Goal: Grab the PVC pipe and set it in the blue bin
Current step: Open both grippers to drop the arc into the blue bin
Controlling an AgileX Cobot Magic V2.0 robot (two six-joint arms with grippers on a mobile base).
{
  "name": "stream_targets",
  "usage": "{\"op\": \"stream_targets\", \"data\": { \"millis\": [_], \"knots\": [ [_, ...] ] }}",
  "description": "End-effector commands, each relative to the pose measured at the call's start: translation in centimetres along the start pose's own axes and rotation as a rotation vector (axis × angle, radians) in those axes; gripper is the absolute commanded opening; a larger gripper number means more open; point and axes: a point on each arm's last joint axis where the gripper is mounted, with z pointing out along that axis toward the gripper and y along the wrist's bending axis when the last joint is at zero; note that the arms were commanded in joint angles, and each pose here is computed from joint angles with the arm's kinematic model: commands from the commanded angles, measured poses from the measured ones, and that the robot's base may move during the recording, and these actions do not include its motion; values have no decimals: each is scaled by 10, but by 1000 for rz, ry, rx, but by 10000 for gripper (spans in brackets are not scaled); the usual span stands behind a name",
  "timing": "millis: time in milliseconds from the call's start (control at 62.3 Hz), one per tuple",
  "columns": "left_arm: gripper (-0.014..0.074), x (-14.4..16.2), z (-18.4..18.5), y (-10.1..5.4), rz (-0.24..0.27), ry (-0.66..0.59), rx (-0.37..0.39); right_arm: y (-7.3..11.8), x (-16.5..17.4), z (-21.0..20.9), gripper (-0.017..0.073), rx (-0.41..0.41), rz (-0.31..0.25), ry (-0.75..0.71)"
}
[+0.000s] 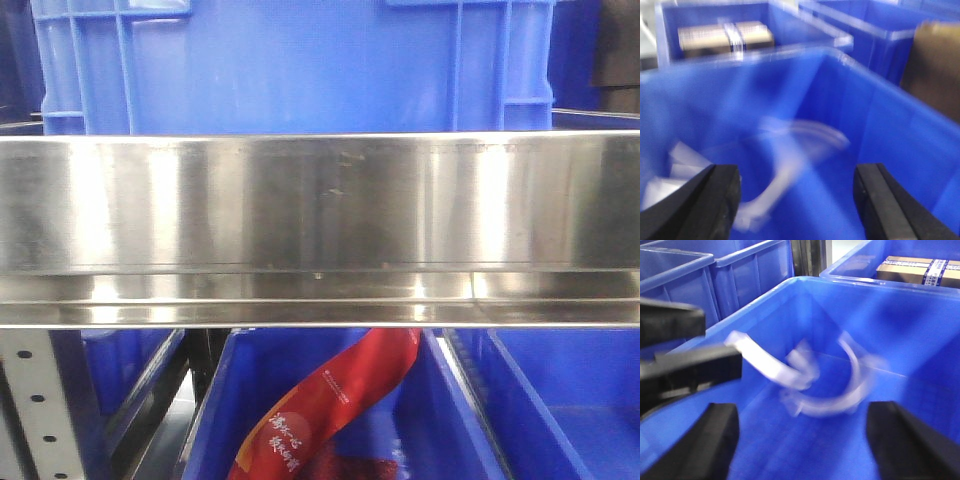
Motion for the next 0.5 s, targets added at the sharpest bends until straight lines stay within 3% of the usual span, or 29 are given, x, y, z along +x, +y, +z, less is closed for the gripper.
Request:
{"op": "stream_targets", "data": {
  "millis": [0, 128, 337, 481],
  "knots": [
    [389, -5, -6, -2, 2, -15, 5, 1, -5, -5, 317, -2, -15, -24],
    [325, -13, -23, -1, 0, -27, 2, -1, -14, -22, 164, 25, -63, -61],
    [-108, -27, -56, -1, 28, -89, -11, 1, -31, -66, -88, 13, -61, -156],
    [-111, -29, -59, -1, 35, -102, -14, 1, -35, -71, -158, 10, -64, -182]
  ]
}}
